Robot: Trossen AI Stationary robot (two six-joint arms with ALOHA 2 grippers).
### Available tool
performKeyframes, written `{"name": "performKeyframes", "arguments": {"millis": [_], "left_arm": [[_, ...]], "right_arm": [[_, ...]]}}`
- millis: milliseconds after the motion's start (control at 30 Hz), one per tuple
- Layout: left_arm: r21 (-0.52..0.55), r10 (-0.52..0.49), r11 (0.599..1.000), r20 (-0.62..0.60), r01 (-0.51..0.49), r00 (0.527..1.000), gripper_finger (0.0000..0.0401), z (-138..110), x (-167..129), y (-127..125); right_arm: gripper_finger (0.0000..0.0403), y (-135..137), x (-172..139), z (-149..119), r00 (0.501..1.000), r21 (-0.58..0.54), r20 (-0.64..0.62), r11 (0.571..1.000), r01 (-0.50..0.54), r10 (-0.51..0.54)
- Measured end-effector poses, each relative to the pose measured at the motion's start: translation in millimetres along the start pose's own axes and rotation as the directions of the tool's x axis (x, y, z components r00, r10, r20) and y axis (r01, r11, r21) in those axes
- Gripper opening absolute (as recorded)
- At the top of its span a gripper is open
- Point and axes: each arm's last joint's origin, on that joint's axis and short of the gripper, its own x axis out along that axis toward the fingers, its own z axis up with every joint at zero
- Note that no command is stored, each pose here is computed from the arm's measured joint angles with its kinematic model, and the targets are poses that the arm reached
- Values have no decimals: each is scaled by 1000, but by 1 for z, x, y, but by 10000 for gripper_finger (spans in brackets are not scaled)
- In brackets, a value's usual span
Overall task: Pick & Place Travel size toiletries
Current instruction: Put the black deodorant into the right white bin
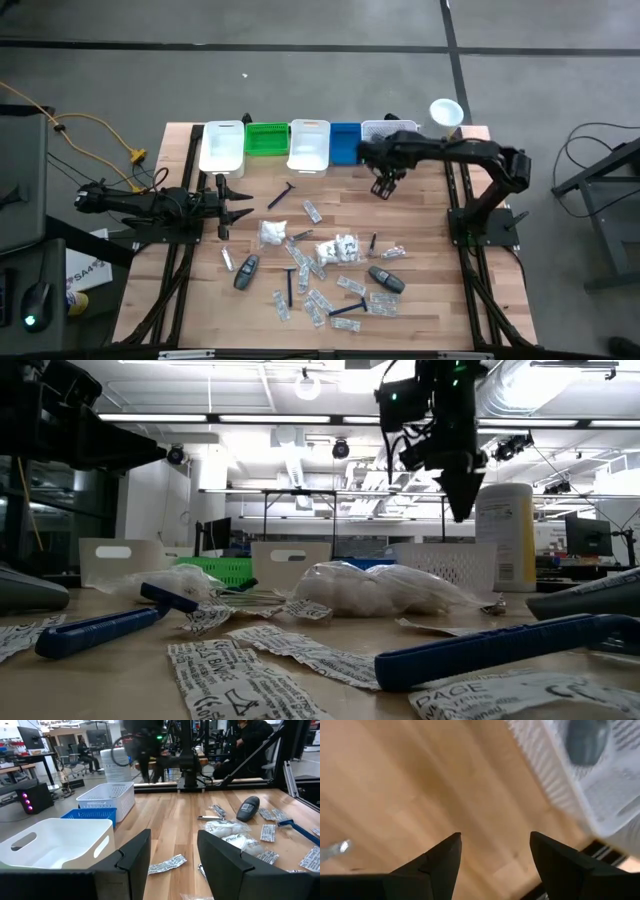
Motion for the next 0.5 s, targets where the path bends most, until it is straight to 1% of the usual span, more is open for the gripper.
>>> {"name": "performKeyframes", "arguments": {"millis": [133,267,500], "left_arm": [[0,0,1000,0,0,1000,162,0,0,0],[0,0,1000,0,0,1000,162,0,0,0],[0,0,1000,0,0,1000,162,0,0,0]], "right_arm": [[230,32,-9,-16,1000,6,-7,1000,-2,2],[230,65,-18,-34,998,9,-8,998,-64,64],[230,114,-32,-71,990,56,-6,988,-144,144]]}}
